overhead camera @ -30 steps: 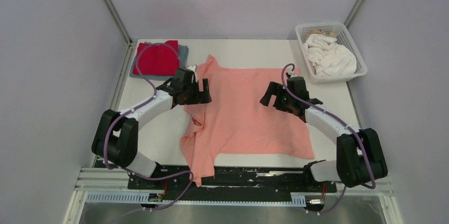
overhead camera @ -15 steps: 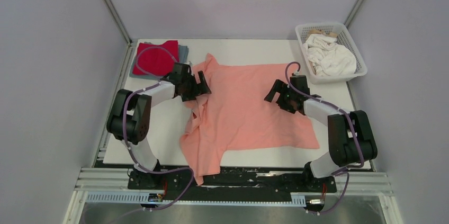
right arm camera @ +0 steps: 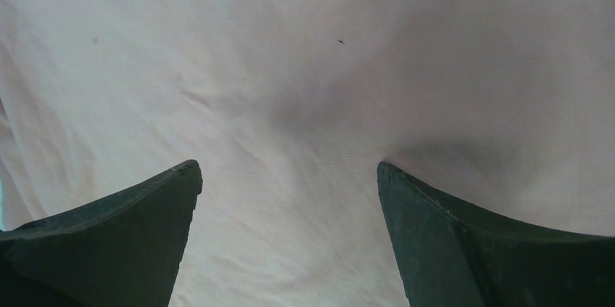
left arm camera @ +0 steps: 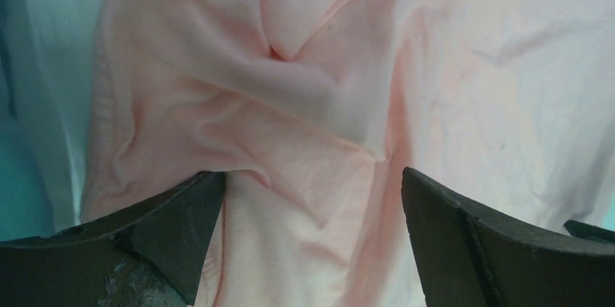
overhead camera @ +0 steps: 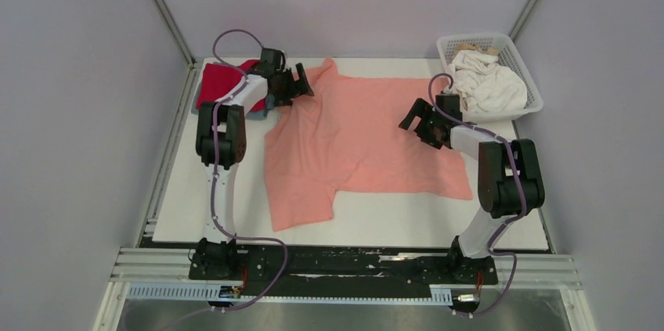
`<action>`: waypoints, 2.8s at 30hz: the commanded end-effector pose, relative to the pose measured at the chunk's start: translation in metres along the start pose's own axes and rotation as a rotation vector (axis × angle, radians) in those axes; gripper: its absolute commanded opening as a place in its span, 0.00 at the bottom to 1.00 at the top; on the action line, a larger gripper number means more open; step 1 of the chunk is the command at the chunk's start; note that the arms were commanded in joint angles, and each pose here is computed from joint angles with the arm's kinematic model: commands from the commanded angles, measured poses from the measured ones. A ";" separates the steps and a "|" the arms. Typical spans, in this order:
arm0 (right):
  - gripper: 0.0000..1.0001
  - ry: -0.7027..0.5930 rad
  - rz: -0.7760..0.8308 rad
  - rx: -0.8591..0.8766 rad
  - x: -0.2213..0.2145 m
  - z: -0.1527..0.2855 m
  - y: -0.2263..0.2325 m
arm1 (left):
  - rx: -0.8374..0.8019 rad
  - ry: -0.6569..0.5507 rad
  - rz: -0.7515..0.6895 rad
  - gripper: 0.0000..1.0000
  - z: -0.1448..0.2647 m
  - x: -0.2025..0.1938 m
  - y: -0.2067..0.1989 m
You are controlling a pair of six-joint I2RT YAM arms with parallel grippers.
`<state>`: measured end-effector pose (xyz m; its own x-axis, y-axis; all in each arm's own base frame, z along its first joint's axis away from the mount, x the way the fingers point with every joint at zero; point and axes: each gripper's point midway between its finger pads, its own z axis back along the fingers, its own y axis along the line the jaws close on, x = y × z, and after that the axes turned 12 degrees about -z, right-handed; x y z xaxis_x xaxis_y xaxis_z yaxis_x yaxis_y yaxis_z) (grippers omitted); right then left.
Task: Fold and stack the t-shirts
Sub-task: Flatten out the tshirt
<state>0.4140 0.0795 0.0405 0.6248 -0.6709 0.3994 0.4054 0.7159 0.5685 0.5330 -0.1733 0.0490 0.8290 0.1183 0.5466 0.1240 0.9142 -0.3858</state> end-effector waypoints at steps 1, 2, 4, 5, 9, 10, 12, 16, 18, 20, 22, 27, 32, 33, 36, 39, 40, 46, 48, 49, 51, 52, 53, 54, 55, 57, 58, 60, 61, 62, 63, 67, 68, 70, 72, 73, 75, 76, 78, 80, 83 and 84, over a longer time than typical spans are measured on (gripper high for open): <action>1.00 0.028 0.019 -0.141 -0.009 -0.014 -0.036 | -0.005 0.093 -0.002 1.00 -0.019 -0.003 0.012; 1.00 0.023 0.023 -0.135 -0.006 -0.015 -0.033 | -0.021 0.094 0.005 1.00 -0.022 -0.001 0.011; 1.00 0.012 0.034 -0.110 0.001 -0.013 -0.024 | -0.038 0.081 0.005 1.00 -0.025 0.010 0.011; 1.00 0.002 0.044 -0.092 0.005 -0.009 -0.017 | -0.046 0.070 -0.001 1.00 -0.022 0.020 0.008; 1.00 -0.077 0.071 -0.031 0.026 0.022 0.008 | -0.107 -0.018 -0.048 1.00 0.015 0.057 -0.022; 1.00 -0.101 0.075 -0.018 0.030 0.034 0.013 | -0.115 -0.030 -0.056 1.00 0.021 0.058 -0.025; 1.00 -0.157 0.079 0.013 0.038 0.062 0.022 | -0.130 -0.117 -0.104 1.00 0.068 0.077 -0.050; 1.00 -0.279 0.039 0.008 0.040 0.108 0.011 | -0.070 -0.190 -0.128 1.00 0.131 0.057 -0.067; 1.00 -0.325 0.021 0.006 0.038 0.125 -0.001 | 0.004 -0.207 -0.108 1.00 0.156 0.029 -0.066; 1.00 -0.377 -0.025 -0.007 0.035 0.137 -0.013 | 0.075 -0.222 -0.089 1.00 0.177 -0.009 -0.061; 1.00 -0.421 -0.062 -0.029 0.033 0.145 -0.026 | 0.138 -0.216 -0.046 1.00 0.190 -0.054 -0.051; 1.00 -0.510 -0.145 -0.048 0.035 0.165 -0.039 | 0.310 -0.089 0.081 1.00 0.203 -0.164 -0.013; 1.00 -0.586 -0.160 -0.038 0.040 0.185 -0.043 | 0.339 0.085 0.115 1.00 0.211 -0.263 0.001; 1.00 -0.592 -0.158 -0.033 0.039 0.187 -0.044 | 0.330 0.101 0.144 1.00 0.211 -0.279 0.002; 1.00 -0.613 -0.156 -0.024 0.040 0.193 -0.044 | 0.294 0.096 0.207 0.98 0.207 -0.297 0.001; 1.00 -0.617 -0.146 -0.022 0.040 0.194 -0.044 | 0.255 0.080 0.264 0.89 0.204 -0.307 -0.001; 1.00 -0.612 -0.145 -0.022 0.039 0.193 -0.044 | 0.253 0.077 0.270 0.86 0.204 -0.308 -0.001; 1.00 -0.585 -0.140 -0.033 0.036 0.187 -0.045 | 0.276 0.097 0.279 0.54 0.197 -0.319 0.006; 1.00 -0.581 -0.140 -0.042 0.036 0.185 -0.047 | 0.263 0.119 0.279 0.47 0.194 -0.322 0.004; 1.00 -0.580 -0.141 -0.046 0.036 0.185 -0.048 | 0.259 0.128 0.278 0.43 0.191 -0.325 0.003; 1.00 -0.583 -0.143 -0.057 0.036 0.184 -0.050 | 0.249 0.135 0.270 0.41 0.185 -0.326 0.003; 1.00 -0.585 -0.143 -0.060 0.036 0.184 -0.050 | 0.236 0.125 0.262 0.40 0.182 -0.324 0.000; 1.00 -0.588 -0.144 -0.062 0.037 0.185 -0.050 | 0.244 0.138 0.254 0.39 0.179 -0.326 0.002; 1.00 -0.592 -0.144 -0.067 0.037 0.186 -0.051 | 0.245 0.141 0.241 0.31 0.174 -0.325 0.002; 1.00 -0.594 -0.144 -0.072 0.038 0.187 -0.052 | 0.243 0.143 0.233 0.20 0.172 -0.324 0.001; 1.00 -0.598 -0.147 -0.095 0.037 0.189 -0.056 | 0.260 0.142 0.211 0.01 0.169 -0.319 0.002; 1.00 -0.600 -0.150 -0.112 0.037 0.190 -0.059 | 0.269 0.133 0.194 0.00 0.168 -0.315 0.003; 1.00 -0.592 -0.160 -0.168 0.035 0.190 -0.069 | 0.277 0.096 0.166 0.00 0.169 -0.305 0.004; 1.00 -0.577 -0.165 -0.198 0.032 0.189 -0.075 | 0.278 0.081 0.146 0.00 0.170 -0.301 0.004; 1.00 -0.554 -0.168 -0.225 0.028 0.187 -0.080 | 0.283 0.046 0.135 0.00 0.172 -0.293 0.005; 1.00 -0.522 -0.172 -0.252 0.023 0.185 -0.086 | 0.285 0.032 0.113 0.00 0.174 -0.290 0.006; 0.97 -0.400 -0.190 -0.397 0.003 0.178 -0.123 | 0.304 -0.053 0.047 0.00 0.182 -0.271 0.011; 0.96 -0.373 -0.198 -0.444 -0.002 0.178 -0.135 | 0.304 -0.066 0.041 0.00 0.184 -0.268 0.010; 0.94 -0.343 -0.240 -0.492 -0.010 0.179 -0.148 | 0.319 -0.076 0.026 0.00 0.187 -0.266 0.014; 0.90 -0.310 -0.263 -0.481 -0.016 0.173 -0.150 | 0.321 -0.082 0.027 0.00 0.188 -0.266 0.014; 0.88 -0.295 -0.272 -0.483 -0.018 0.171 -0.152 | 0.313 -0.088 0.026 0.00 0.188 -0.266 0.014; 0.81 -0.262 -0.271 -0.487 -0.022 0.166 -0.154 | 0.305 -0.102 0.024 0.00 0.189 -0.265 0.014; 0.77 -0.242 -0.267 -0.487 -0.025 0.163 -0.154 | 0.303 -0.107 0.023 0.00 0.189 -0.265 0.014; 0.70 -0.206 -0.255 -0.491 -0.030 0.160 -0.155 | 0.295 -0.117 0.021 0.00 0.190 -0.264 0.013; 0.61 -0.187 -0.252 -0.515 -0.035 0.157 -0.162 | 0.289 -0.124 0.022 0.00 0.191 -0.264 0.013; 0.60 -0.169 -0.270 -0.560 -0.044 0.153 -0.173 | 0.282 -0.135 0.026 0.00 0.192 -0.262 0.012; 0.60 -0.166 -0.277 -0.565 -0.044 0.151 -0.174 | 0.280 -0.137 0.027 0.00 0.192 -0.262 0.012</action>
<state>0.2189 -0.0447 0.0430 0.3519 -0.8226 0.4465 0.8389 0.4888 0.2394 0.2053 -0.1222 0.0374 0.7818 0.1749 0.5985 -0.0680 0.9780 -0.1970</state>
